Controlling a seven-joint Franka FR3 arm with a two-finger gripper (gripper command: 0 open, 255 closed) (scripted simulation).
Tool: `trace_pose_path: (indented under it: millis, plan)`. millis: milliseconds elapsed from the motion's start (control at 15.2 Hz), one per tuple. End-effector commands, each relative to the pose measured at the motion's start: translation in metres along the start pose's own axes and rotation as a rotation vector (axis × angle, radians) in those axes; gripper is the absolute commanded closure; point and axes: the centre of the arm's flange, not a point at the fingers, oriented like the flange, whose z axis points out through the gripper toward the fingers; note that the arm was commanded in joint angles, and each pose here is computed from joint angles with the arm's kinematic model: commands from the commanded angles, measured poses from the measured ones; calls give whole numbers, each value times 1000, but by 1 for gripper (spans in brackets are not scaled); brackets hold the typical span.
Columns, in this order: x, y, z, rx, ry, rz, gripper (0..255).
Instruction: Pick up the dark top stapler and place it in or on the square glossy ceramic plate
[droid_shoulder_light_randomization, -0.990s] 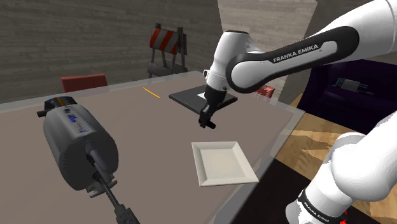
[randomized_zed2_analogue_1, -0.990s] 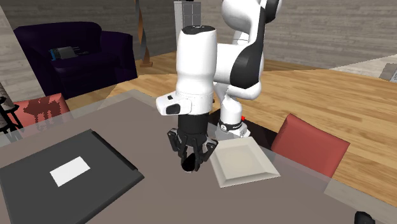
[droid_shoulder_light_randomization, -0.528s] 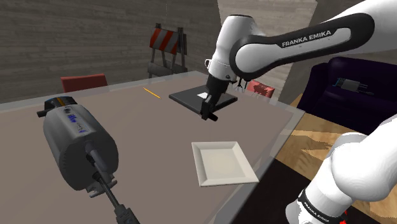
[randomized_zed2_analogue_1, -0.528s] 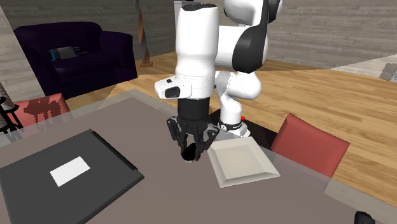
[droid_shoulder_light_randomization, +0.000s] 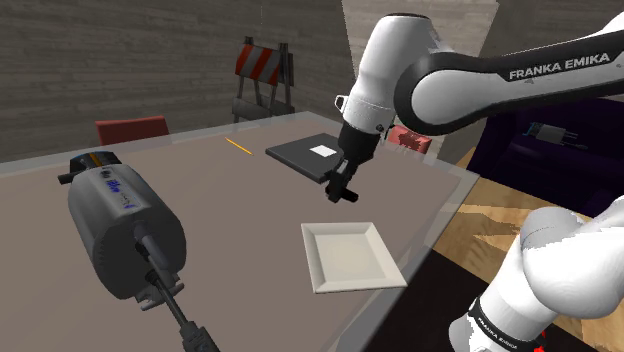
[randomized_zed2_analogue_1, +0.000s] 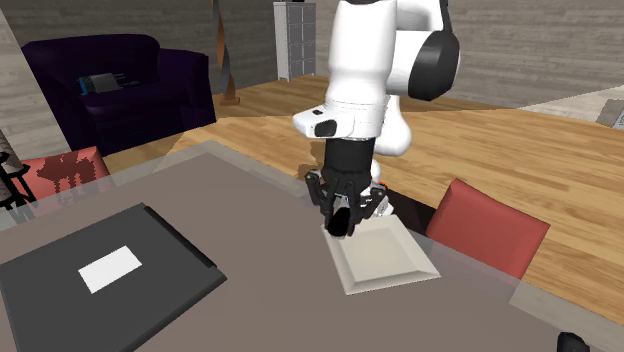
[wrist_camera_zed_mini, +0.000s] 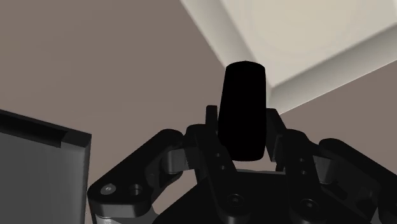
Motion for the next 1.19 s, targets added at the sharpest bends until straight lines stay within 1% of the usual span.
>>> trace_pose_path:
  millis: [0, 264, 1122]
  plan:
    - [-22, -21, -2, 0, -1, 1, 255]
    - [-59, -59, -11, 0, -1, 1, 255]
    - [-69, -59, 57, 0, -1, 1, 255]
